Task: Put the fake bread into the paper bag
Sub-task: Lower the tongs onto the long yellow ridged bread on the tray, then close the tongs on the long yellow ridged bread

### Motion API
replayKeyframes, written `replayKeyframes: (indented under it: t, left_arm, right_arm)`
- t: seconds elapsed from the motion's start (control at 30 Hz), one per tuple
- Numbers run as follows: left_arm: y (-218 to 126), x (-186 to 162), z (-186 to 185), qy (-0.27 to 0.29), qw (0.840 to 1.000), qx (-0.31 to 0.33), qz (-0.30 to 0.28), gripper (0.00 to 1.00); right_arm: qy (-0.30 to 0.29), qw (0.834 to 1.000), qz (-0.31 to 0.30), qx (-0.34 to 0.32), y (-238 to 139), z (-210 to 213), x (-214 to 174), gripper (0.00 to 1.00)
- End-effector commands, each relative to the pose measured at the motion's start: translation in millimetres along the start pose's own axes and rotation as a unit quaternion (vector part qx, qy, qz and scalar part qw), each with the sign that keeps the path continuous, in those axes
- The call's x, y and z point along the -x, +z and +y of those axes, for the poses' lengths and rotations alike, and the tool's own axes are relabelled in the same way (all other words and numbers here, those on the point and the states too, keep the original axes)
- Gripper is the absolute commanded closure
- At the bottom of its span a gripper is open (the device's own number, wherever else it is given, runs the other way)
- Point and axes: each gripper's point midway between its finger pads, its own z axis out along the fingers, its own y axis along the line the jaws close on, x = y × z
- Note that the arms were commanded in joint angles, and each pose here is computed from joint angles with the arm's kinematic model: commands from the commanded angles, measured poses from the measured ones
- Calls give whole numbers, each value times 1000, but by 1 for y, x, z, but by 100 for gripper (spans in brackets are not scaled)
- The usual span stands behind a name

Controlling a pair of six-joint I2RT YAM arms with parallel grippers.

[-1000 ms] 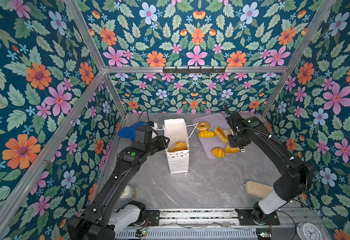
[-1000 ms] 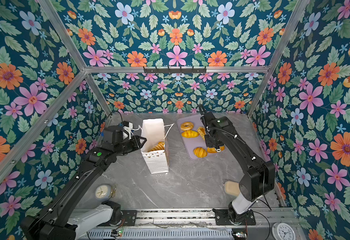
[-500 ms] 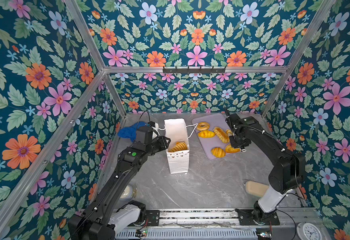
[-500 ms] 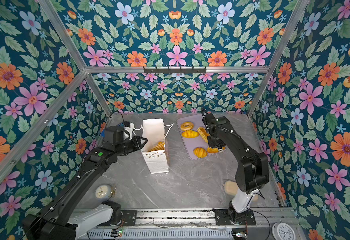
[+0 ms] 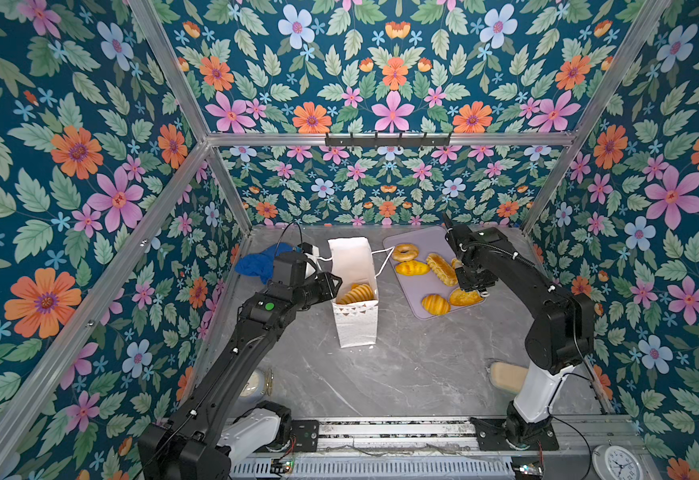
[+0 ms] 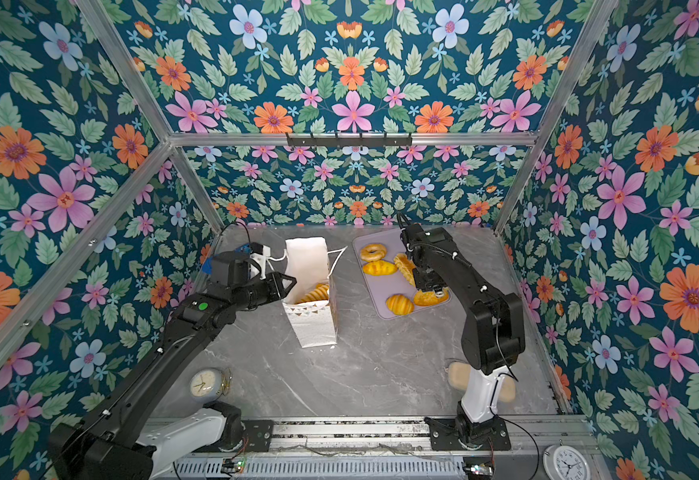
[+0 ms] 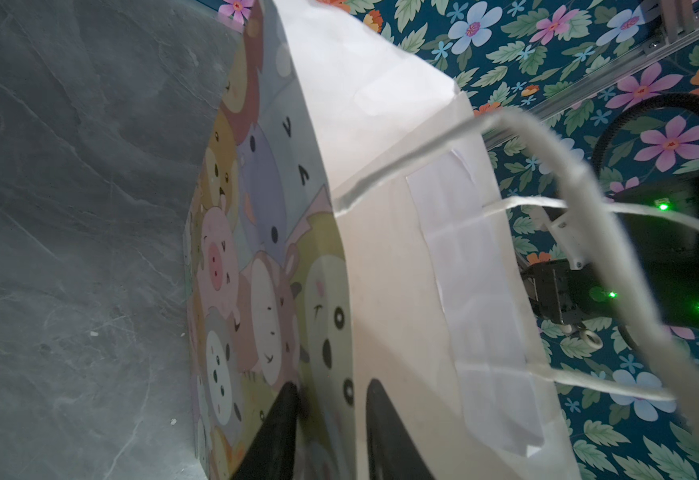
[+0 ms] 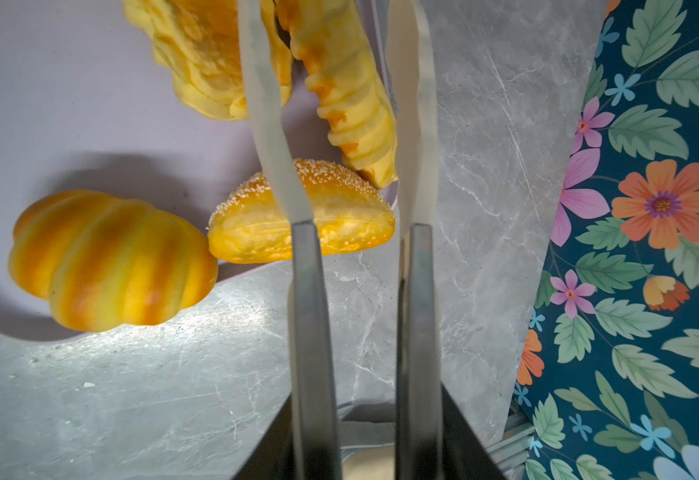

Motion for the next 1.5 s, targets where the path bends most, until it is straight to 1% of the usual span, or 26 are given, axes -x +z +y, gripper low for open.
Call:
replayKeyframes:
  t: [0.0,0.83,1.07,1.47]
  left_arm:
    - [0,5,-5,12,1000,-8,-8,69]
    - [-1,3,-3,12,1000,-6,-2,69]
    - [0,3,-4,11,1000,-5,-2,69]
    - [0,3,-4,11,1000,-6,0,69]
  right_arm:
    - [-10,1000,7,-20,0,-6,-1,59]
    - [-14,999,29,-7,34,3,15,60]
    - [-13,999,33,0,40,6,16,64]
    - [-5,1000,14,8,28,3,19,72]
